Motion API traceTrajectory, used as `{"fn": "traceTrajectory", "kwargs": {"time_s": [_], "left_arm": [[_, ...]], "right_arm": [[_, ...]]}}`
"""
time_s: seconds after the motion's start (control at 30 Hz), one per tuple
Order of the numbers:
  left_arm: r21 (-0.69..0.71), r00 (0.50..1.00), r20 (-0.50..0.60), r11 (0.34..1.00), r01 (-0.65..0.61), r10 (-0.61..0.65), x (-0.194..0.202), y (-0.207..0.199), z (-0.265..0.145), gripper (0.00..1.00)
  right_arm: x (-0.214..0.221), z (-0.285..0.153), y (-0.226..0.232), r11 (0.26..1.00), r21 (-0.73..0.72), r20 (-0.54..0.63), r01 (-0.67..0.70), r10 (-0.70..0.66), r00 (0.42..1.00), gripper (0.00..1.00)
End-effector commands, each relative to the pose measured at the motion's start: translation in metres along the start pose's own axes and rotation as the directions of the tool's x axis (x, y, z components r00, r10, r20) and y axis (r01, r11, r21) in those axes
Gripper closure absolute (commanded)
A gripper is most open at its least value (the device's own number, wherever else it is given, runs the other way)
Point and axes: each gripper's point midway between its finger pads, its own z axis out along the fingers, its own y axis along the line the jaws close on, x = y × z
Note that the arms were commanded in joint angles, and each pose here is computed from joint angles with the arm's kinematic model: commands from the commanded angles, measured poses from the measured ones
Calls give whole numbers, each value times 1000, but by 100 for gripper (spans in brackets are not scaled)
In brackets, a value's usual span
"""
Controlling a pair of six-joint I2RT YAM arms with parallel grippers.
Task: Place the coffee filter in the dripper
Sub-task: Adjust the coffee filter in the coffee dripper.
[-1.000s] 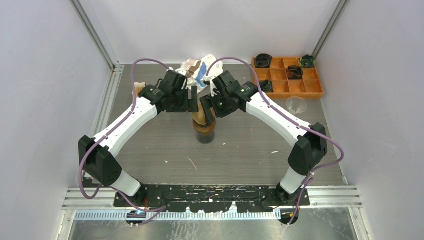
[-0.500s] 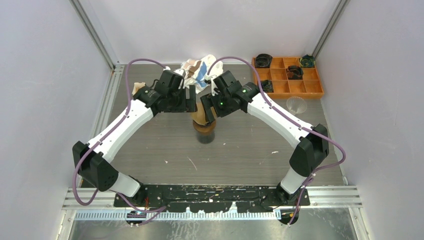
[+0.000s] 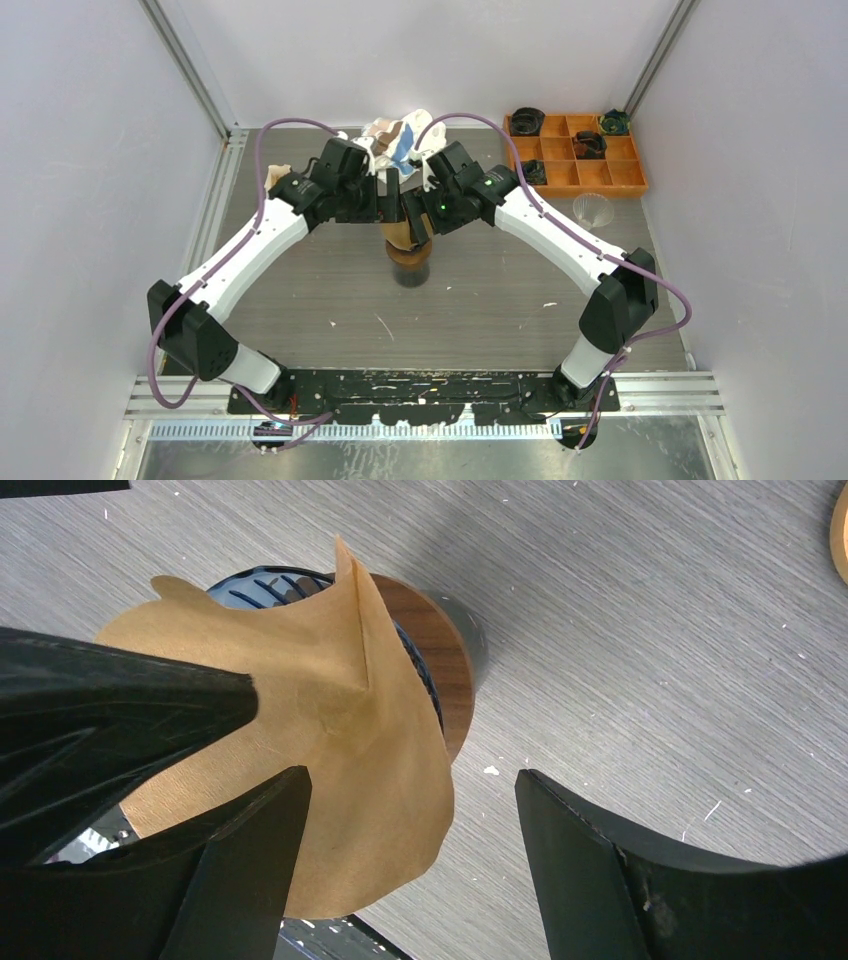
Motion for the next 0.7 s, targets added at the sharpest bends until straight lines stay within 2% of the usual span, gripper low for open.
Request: {"fn": "traceTrajectory", "kwargs": {"time_s": [0.0,0.17,0.27,0.5,0.67], "left_arm": [[64,999,44,998,-6,3,-17,-15,12,7],[55,1000,27,998,-4,2,-16,-14,27,7],[-2,999,33,1000,-7,7,-16,-3,33,8],[-87,999,42,996,-16,20,-16,13,35,10],[-96,999,36,995,-18,21,-14,16,37,10]], "right_arm": [[-20,-23,9,1000,-30,102,1,2,995,19],[-20,-25,11,999,-41,108,0,4,994,19],[-20,-27,12,999,-46,111,1,5,994,19],[-17,-30,12,999,-50,112,6,0,994,18],[-7,-26,8,999,-39,93,14,-10,996,18]]}}
